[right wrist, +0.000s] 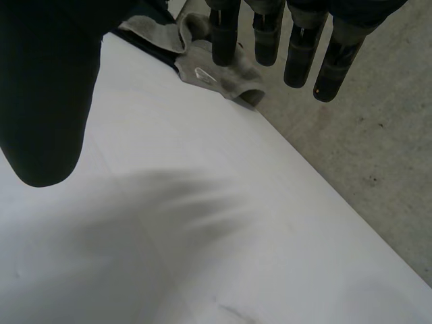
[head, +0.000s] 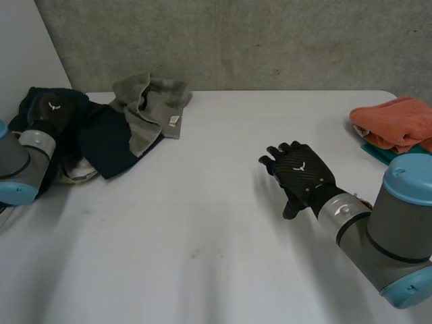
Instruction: Fold the laundry.
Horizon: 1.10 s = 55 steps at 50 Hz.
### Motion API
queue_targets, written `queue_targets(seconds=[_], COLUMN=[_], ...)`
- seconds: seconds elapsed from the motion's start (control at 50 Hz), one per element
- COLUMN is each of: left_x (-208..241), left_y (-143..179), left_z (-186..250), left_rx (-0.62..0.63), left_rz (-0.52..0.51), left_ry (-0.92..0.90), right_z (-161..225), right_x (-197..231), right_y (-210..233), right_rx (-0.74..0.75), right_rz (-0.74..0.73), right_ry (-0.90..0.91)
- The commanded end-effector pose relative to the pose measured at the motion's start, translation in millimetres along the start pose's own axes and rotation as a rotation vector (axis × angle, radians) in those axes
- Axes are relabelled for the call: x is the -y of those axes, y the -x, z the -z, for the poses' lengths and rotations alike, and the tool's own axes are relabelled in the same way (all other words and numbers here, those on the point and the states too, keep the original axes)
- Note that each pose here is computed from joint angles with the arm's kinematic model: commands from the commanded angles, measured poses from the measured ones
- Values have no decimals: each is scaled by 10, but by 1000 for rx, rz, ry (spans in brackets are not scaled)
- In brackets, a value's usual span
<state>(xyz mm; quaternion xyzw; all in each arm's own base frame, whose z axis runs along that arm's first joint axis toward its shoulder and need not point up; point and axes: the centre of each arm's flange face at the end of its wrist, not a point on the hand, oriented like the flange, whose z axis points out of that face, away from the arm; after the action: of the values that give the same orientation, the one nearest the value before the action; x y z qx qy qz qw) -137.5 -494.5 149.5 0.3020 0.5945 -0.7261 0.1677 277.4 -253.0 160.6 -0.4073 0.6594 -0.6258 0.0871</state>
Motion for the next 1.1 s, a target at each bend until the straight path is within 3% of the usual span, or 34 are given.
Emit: queue_targets(seconds=[0.02,0.12,0.24,0.32,0.34,0.44,0.48,0.54,0.62,0.66,0.74,0.86,0.96,1.1], left_x=[878,1837,2479,2668,2733,2823,2835,2678,2413,2242,1821,1111,553,230], left_y=[283,435,326,-117,-342,-892,-920,-890,-605,-448,-326,-209,-281,-364], left_z=[125,489,1026,1441,1618,2084,2118,1934,1571,1388,1068,655,468,332], left_rx=[79,57,-62,-260,-373,-642,-645,-546,-299,-186,-102,-37,-66,-73], left_rz=[66,297,501,603,627,638,632,620,554,476,316,101,-33,-84], left_ry=[-133,-312,-412,-394,-390,-376,-378,-319,-241,-202,-120,14,124,156], right_z=[-23,-37,-35,-25,-26,-28,-27,-26,-31,-33,-33,-31,-33,-33], right_x=[20,78,111,131,148,184,184,176,171,177,184,167,142,126], right_y=[-145,-255,-322,-396,-441,-506,-518,-533,-549,-545,-530,-534,-507,-496], right_rx=[-42,-85,-116,-143,-159,-179,-183,-186,-188,-186,-183,-184,-176,-172], right_rz=[0,6,5,5,8,12,12,10,10,11,13,10,8,8], right_ry=[-7,-23,-30,-33,-40,-50,-50,-47,-48,-50,-52,-47,-41,-36])
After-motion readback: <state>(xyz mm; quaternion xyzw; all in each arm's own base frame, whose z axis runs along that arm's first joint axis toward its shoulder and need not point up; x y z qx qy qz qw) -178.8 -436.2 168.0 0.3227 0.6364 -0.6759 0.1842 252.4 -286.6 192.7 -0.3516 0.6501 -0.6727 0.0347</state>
